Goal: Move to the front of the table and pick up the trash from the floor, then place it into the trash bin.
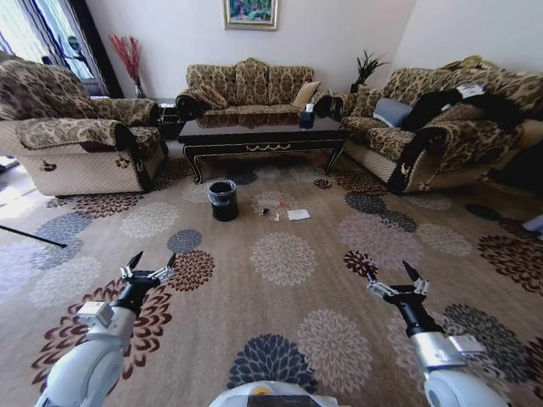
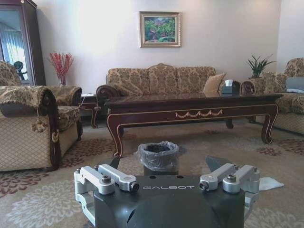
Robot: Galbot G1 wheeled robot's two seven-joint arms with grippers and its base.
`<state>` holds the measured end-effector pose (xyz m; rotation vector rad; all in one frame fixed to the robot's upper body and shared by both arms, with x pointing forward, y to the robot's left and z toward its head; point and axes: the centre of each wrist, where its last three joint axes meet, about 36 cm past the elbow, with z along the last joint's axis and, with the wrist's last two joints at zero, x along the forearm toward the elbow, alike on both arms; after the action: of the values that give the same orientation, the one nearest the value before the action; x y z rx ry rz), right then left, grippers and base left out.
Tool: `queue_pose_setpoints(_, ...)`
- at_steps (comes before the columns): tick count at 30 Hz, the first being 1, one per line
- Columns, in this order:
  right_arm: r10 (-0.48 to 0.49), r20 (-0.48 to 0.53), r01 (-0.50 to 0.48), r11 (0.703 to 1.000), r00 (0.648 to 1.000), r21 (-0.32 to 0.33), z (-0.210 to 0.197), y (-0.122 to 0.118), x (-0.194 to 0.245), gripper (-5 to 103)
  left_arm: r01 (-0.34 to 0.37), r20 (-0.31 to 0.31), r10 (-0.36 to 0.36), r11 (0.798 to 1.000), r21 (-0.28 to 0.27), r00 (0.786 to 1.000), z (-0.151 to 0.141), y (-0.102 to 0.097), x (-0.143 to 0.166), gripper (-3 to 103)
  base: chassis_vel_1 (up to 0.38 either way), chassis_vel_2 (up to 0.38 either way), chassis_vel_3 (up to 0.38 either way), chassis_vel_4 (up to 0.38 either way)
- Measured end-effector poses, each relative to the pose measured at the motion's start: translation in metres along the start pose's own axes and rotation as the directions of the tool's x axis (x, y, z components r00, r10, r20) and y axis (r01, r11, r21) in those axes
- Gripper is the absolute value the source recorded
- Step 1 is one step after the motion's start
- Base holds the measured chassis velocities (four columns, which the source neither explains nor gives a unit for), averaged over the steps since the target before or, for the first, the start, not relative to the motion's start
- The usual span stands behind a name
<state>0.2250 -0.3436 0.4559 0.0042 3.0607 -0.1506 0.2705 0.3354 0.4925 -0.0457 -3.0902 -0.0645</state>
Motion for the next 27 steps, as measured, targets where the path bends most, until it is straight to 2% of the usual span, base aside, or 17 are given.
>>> queue_pose_setpoints(8,-0.056,0.081,0.055,0.998,0.995,0.008,0.011,-0.003,0.001,100,-0.001,0.033,0.001,1.0,0.006,0.999,-0.004,-0.005,0.003,100,0.0,0.0,0.0,0.0)
queue_pose_setpoints(17,-0.069,0.087,0.069,0.998,0.994,0.014,0.013,-0.004,-0.001,100,-0.026,0.03,0.027,0.999,-0.028,0.999,-0.002,-0.006,0.008,100,0.0,0.0,0.0,0.0)
queue_pose_setpoints(27,-0.087,0.073,0.085,0.996,0.994,0.028,0.01,-0.002,-0.002,100,-0.029,0.021,0.03,0.999,-0.011,0.999,0.0,-0.008,0.013,100,0.0,0.0,0.0,0.0)
